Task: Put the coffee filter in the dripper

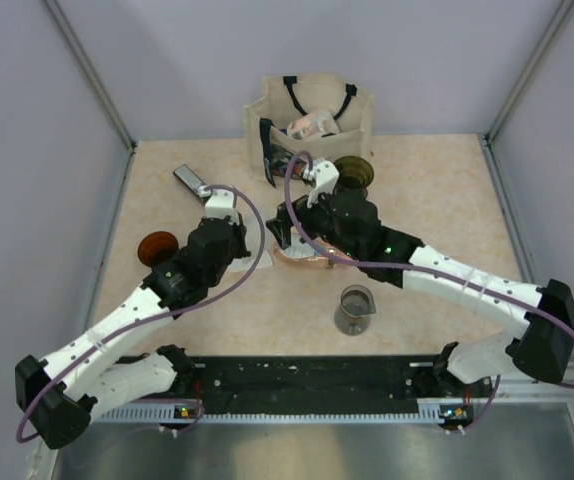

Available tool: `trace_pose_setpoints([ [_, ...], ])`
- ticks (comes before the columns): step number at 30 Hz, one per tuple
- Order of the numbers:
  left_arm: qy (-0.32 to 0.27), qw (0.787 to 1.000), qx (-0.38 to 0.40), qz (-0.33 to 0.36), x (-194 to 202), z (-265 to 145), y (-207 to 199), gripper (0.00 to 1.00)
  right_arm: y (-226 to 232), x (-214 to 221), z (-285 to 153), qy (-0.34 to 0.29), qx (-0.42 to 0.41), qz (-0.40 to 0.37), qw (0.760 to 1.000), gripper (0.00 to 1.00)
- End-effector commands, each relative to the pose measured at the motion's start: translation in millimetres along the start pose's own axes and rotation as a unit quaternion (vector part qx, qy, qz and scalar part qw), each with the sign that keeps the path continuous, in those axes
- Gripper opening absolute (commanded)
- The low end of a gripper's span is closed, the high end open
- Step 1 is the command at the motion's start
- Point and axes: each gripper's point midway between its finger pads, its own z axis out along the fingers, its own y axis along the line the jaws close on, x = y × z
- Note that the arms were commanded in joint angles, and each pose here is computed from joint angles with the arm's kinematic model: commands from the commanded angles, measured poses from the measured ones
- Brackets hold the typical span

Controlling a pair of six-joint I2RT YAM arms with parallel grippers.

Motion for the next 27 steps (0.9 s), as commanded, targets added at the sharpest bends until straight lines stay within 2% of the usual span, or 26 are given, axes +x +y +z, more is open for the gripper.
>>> trace_pose_setpoints([
  [1,-0.064,0.997,0.037,-0.012,-27.3,-3.1,-14.3,0.00,-2.8,-15.2,17.6,-0.027,0.047,0.197,0.979,0.94],
  [10,-0.071,0.996,0.046,-0.035,-29.5,-2.8,-18.7,0.00,-7.3,13.2,54.0,0.008,0.084,0.220,0.972,0.82],
  [16,-0.077,0.995,0.036,-0.056,-32.1,-1.4,-17.1,0.00,-26.6,39.8,62.8,0.028,0.143,0.208,0.967,0.66],
  [19,-0.082,0.993,0.041,-0.069,-33.8,-1.0,-19.4,0.00,-26.9,48.1,68.6,0.034,0.147,0.210,0.966,0.60],
  [23,-0.083,0.992,0.050,-0.081,-36.4,0.6,-24.8,0.00,-24.2,61.3,74.9,0.046,0.142,0.213,0.966,0.58],
  [27,-0.080,0.992,0.051,-0.082,-35.6,2.1,-26.5,0.00,-25.3,59.4,79.2,0.034,0.144,0.218,0.965,0.47],
])
